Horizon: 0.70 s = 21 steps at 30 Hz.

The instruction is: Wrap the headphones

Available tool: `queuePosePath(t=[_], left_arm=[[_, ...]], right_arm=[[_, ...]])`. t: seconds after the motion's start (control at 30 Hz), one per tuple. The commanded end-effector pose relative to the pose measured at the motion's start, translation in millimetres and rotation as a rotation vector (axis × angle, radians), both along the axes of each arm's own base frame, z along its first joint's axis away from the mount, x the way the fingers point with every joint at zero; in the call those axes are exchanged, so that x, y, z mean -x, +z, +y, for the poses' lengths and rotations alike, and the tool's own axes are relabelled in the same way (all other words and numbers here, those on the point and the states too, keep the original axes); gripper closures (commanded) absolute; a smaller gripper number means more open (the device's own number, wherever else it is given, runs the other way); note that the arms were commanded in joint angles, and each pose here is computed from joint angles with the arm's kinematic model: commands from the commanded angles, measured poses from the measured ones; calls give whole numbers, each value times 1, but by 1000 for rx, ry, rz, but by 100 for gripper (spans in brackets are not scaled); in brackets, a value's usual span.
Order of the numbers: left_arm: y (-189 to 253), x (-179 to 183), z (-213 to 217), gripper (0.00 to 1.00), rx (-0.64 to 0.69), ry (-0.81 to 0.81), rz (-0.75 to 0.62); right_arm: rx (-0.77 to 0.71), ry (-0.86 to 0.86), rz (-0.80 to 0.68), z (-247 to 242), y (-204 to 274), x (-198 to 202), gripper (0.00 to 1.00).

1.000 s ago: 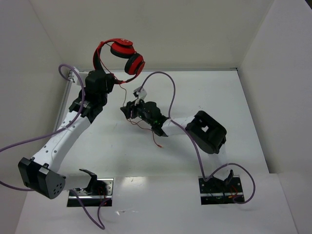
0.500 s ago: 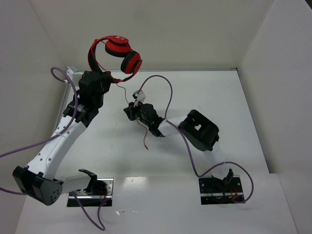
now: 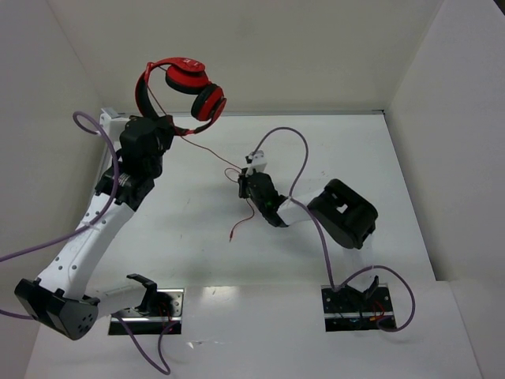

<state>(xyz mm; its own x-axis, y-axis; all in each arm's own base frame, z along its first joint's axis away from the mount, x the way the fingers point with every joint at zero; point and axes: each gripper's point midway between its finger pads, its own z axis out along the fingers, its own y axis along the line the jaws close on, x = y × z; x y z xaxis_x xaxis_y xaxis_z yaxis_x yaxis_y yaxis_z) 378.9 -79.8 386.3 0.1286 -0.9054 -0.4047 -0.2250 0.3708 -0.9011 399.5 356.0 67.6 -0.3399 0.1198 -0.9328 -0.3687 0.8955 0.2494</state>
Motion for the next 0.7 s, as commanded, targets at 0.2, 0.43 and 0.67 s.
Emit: queuePosePath(t=[0.2, 0.43, 0.67], left_arm=[[78, 9, 19, 100, 29, 75, -212], [78, 21, 26, 100, 26, 86, -206], [105, 52, 10, 100, -18, -77, -227]], right_arm=[[-39, -24, -71, -36, 41, 20, 99], [-30, 74, -112, -33, 60, 35, 99], [93, 12, -113, -40, 35, 11, 99]])
